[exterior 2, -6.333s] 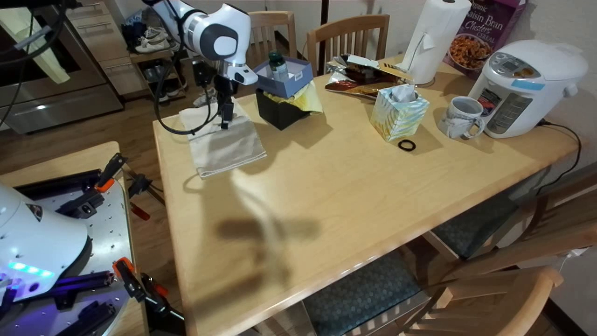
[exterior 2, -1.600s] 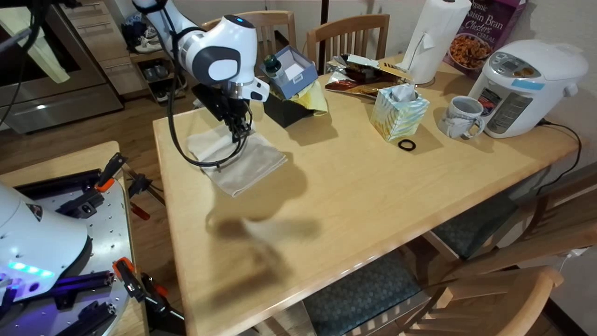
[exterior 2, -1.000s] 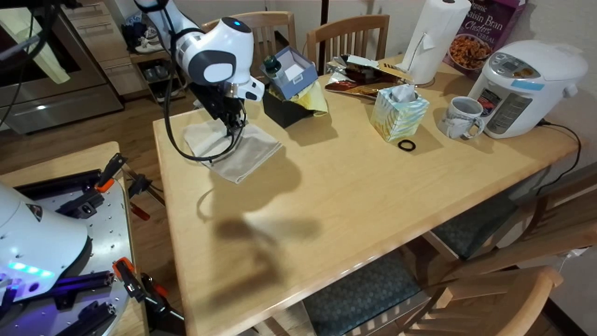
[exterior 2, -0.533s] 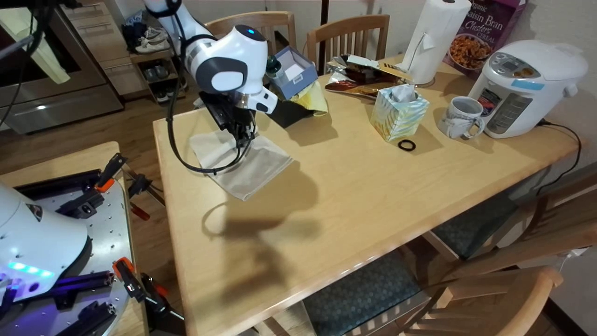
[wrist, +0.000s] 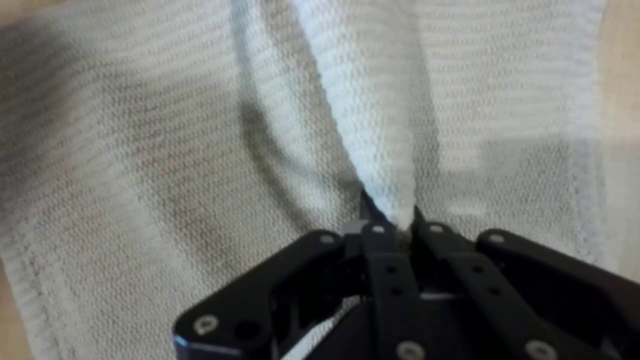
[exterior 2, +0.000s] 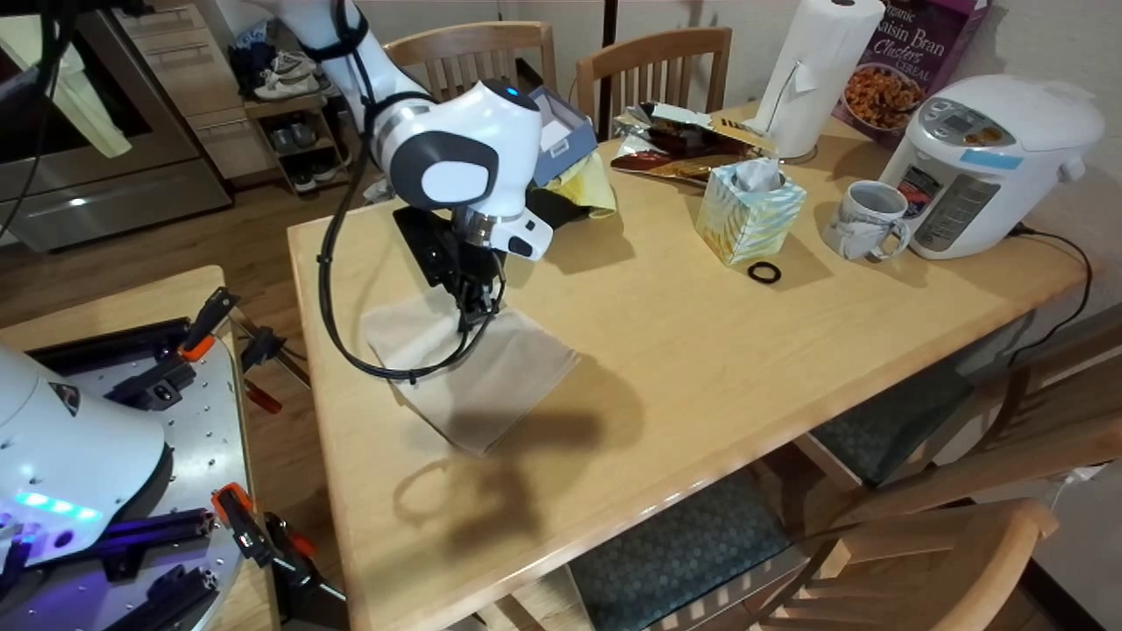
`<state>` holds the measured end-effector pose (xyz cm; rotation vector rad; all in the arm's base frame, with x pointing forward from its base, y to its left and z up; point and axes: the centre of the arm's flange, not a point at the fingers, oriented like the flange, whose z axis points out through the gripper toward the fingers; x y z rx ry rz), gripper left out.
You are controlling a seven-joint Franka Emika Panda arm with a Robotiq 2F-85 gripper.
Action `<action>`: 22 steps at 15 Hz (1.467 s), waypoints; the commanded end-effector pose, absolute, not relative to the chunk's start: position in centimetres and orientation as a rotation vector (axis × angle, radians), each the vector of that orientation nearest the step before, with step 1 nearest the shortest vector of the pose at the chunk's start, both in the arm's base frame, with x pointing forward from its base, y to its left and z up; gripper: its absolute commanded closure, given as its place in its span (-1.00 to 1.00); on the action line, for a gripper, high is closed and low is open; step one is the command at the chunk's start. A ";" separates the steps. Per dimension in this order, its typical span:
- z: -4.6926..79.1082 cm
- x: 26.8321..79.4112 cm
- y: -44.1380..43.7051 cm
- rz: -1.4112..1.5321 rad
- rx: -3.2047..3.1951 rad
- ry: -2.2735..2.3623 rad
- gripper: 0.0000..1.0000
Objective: Use the cloth to wipe the table
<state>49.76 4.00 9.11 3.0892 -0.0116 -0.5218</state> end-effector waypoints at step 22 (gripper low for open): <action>6.8 45.8 17.4 -0.480 3.234 0.078 0.96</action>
